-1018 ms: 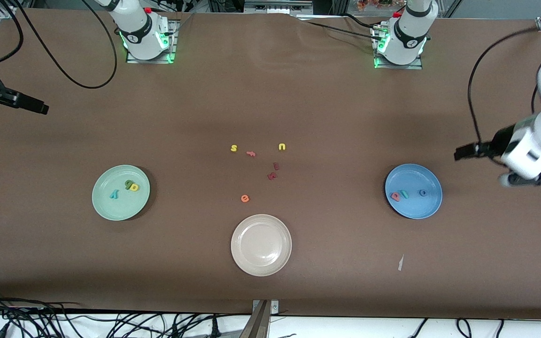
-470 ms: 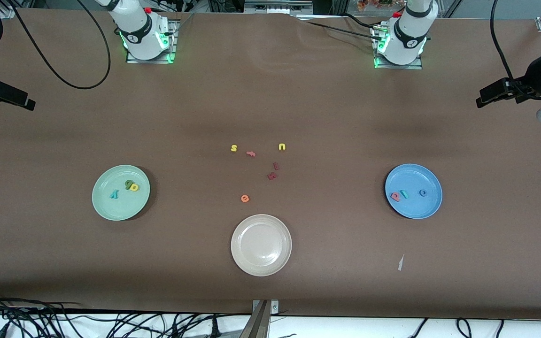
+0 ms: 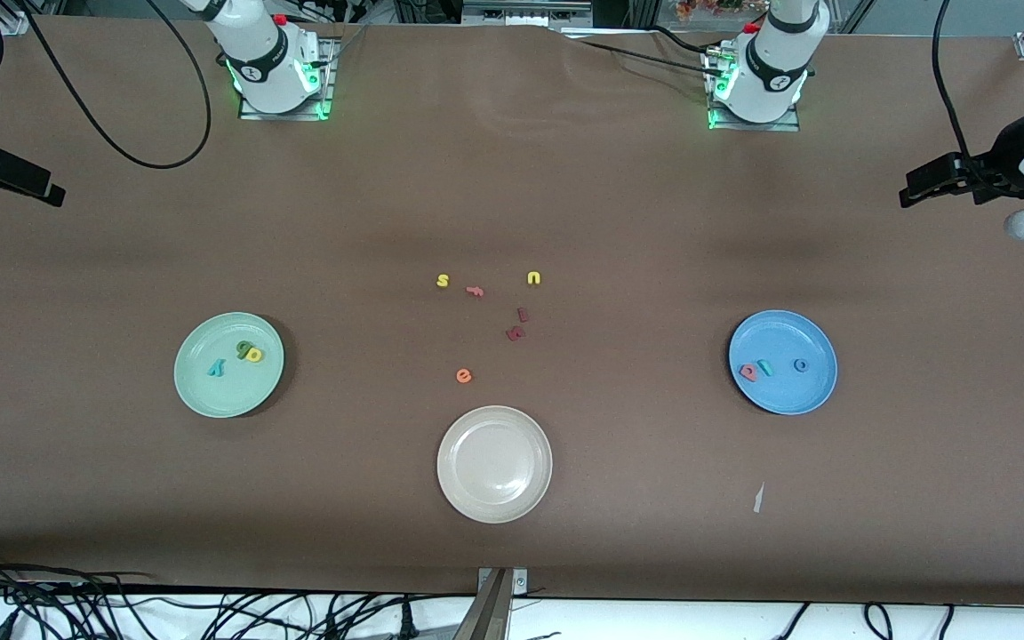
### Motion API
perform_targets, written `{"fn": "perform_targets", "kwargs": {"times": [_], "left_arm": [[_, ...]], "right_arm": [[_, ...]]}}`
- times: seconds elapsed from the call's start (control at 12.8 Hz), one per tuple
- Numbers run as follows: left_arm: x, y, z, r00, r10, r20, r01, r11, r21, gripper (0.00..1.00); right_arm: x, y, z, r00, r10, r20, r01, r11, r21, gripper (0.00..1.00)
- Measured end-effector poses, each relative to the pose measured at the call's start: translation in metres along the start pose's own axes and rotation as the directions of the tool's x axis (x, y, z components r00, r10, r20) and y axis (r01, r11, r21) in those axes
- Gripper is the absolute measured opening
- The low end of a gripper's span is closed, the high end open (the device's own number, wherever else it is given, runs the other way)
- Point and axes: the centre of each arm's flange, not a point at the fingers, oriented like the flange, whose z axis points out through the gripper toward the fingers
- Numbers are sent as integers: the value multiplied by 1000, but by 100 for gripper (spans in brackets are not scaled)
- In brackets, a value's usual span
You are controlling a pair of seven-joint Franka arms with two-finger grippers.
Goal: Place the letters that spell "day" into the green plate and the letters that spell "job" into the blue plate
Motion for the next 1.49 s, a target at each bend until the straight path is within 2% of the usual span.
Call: {"fn": "perform_targets", "kwargs": {"times": [0.23, 0.86, 1.49], "left_arm": [[0, -3, 0, 1000, -1, 0, 1, 1000, -1, 100], [6, -14, 3, 1000, -14, -7, 14, 1000, -6, 100], [7, -16, 3, 1000, -18, -6, 18, 1000, -7, 100]], "right_arm": [[5, -10, 4, 1000, -16, -7, 16, 999, 28, 100], [16, -9, 8, 998, -11, -65, 13, 999, 34, 100], [-4, -2, 17, 999, -6, -44, 8, 999, 40, 100]]}}
